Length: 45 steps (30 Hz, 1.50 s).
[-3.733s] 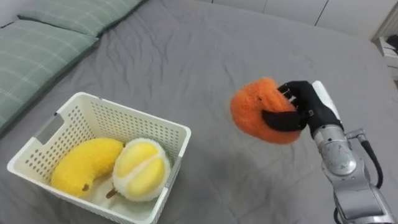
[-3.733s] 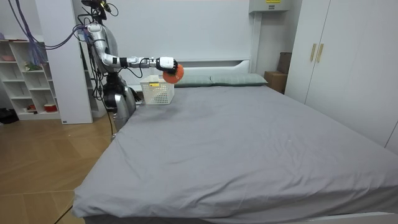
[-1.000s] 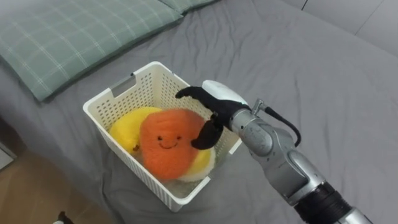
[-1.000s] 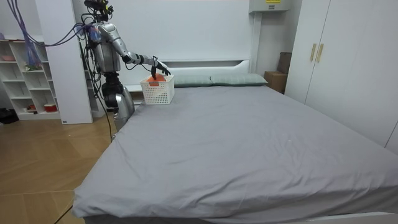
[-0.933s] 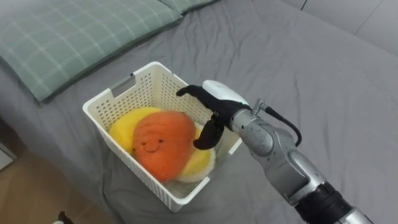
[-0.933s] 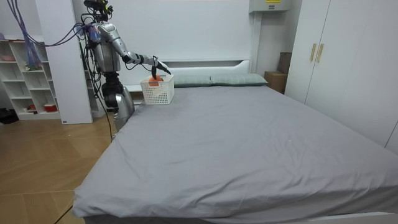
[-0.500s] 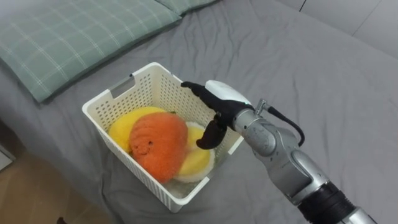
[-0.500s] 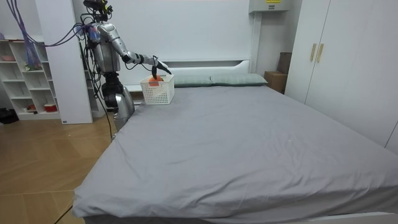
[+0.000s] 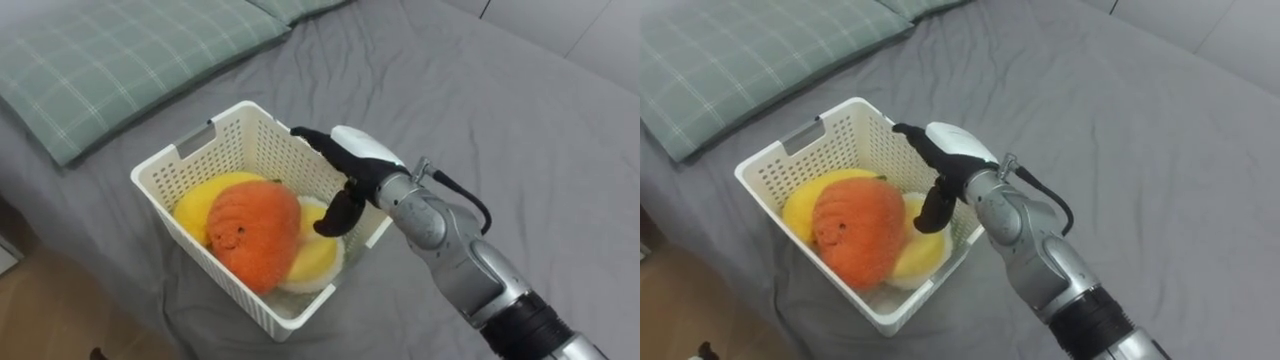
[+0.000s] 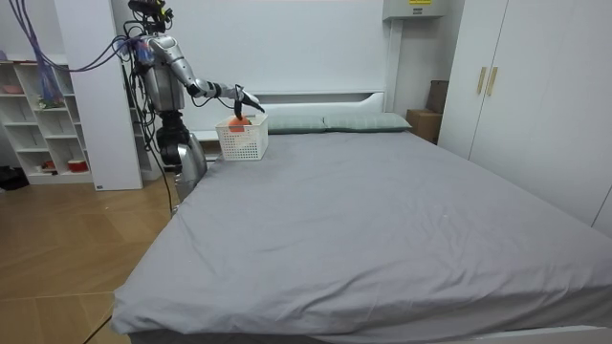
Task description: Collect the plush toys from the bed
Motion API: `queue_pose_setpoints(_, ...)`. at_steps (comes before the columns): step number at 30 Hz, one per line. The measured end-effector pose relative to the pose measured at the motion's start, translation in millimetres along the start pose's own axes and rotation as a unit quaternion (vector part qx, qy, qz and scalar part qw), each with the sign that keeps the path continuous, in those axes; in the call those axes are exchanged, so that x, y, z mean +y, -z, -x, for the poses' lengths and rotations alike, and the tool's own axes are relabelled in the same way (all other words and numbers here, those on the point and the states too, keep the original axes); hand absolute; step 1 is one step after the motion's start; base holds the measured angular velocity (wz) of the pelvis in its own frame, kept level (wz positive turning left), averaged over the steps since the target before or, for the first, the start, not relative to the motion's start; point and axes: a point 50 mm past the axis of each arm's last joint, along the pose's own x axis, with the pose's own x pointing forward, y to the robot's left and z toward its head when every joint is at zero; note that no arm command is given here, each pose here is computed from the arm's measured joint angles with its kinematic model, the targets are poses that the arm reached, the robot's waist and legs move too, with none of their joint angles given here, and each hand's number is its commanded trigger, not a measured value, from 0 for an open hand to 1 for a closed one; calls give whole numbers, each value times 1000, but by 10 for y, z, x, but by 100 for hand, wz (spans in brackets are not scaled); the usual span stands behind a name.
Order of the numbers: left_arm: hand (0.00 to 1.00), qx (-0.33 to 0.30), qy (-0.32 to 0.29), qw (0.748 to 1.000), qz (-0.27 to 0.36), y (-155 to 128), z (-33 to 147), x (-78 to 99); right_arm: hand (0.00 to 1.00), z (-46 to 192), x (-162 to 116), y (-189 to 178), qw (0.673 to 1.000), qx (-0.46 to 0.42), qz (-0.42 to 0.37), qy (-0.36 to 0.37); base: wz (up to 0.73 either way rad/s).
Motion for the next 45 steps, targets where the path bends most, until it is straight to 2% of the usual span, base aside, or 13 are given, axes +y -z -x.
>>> queue_pose_setpoints(3, 0, 1, -4, 1000, 0, 9, 3, 1, 0, 17, -129, 58, 999, 6, -29, 38, -4)
queue_pose_setpoints(7, 0, 7, -5, 1000, 0, 72, 25, -22, 0, 141, -368, 103, 986, -18, -115, 116, -22)
queue_pose_setpoints(17, 0, 25, 2, 999, 22, 284, 138, -159, 0, 481, -570, 519, 937, 2, -246, 248, -20)
queue_pose_setpoints(21, 0, 15, 2, 999, 30, 326, 164, -189, 0, 785, -666, 795, 900, 21, -299, 316, -29)
queue_pose_setpoints(29, 0, 42, -12, 998, 49, 436, 182, -206, 0, 1248, -761, 1230, 824, 78, -360, 430, -29)
queue_pose_setpoints(32, 0, 57, -14, 997, 54, 524, 198, -202, 0, 1450, -683, 1406, 799, 112, -379, 453, -15)
queue_pose_setpoints(35, 0, 79, -13, 995, 59, 620, 220, -221, 0, 1614, -465, 1679, 773, 181, -398, 459, -20)
queue_pose_setpoints(38, 0, 95, -19, 992, 81, 671, 225, -202, 0, 1857, -170, 1921, 740, 259, -418, 458, -15)
queue_pose_setpoints(41, 0, 104, -24, 990, 97, 691, 226, -192, 0, 2015, 91, 2064, 724, 320, -419, 444, -16)
queue_pose_setpoints(45, 0, 116, -30, 985, 123, 718, 235, -195, 0, 2274, 564, 2255, 677, 424, -424, 427, -12)
